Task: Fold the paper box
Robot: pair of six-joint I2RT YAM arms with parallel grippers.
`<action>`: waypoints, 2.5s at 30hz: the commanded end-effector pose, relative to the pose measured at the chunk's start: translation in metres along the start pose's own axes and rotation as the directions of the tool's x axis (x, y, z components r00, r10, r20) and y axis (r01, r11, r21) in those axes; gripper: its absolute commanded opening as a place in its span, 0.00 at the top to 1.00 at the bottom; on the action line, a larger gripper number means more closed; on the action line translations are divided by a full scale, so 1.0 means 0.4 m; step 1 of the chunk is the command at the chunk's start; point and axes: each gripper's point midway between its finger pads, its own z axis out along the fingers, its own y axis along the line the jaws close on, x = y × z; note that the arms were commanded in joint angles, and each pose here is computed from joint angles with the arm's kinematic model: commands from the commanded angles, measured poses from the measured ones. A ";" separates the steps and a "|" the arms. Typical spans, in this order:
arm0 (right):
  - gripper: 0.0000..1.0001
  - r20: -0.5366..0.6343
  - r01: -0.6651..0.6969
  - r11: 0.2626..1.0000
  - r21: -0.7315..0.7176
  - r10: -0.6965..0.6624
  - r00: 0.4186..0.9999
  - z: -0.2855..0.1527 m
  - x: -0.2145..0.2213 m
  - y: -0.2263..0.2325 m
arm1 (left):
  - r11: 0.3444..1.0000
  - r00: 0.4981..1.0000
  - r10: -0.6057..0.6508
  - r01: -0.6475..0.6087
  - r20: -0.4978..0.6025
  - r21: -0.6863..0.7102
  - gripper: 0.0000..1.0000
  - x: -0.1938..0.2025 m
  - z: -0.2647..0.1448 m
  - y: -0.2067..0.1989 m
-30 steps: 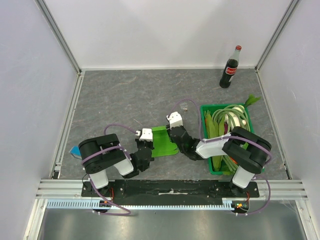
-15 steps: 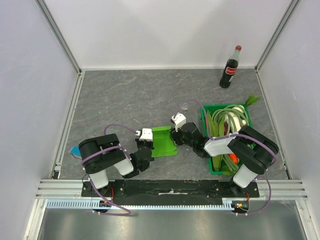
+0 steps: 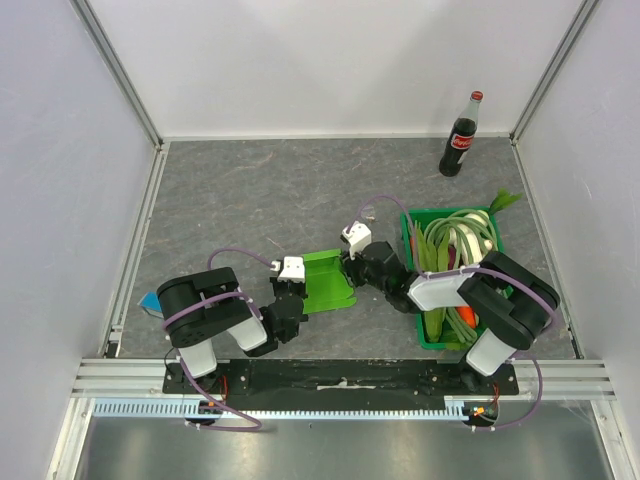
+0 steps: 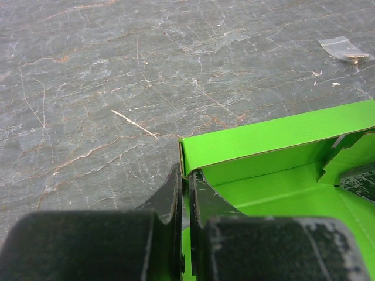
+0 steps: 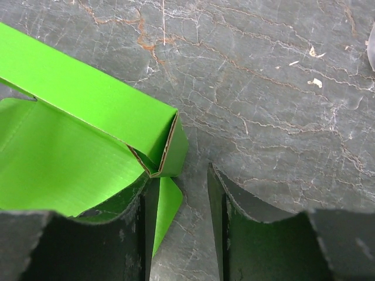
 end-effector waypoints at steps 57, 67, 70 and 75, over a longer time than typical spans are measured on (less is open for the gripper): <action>0.70 0.086 -0.038 0.915 0.402 0.003 0.996 0.029 -0.100 0.026 | 0.963 0.953 -0.261 0.269 0.154 -0.027 0.98 -0.126 -0.004 0.002; 0.30 0.032 0.005 0.982 0.187 -0.011 0.999 -0.042 -0.057 0.022 | 0.962 0.953 -0.263 0.271 0.153 -0.030 0.98 -0.125 -0.005 0.004; 0.27 0.039 0.007 0.990 0.142 -0.013 0.999 -0.072 -0.048 0.015 | 0.963 0.953 -0.262 0.269 0.153 -0.030 0.98 -0.125 -0.004 0.003; 0.29 0.064 -0.016 0.995 0.100 0.010 0.998 -0.081 -0.062 0.002 | 0.964 0.954 -0.259 0.266 0.153 -0.028 0.98 -0.125 -0.004 0.001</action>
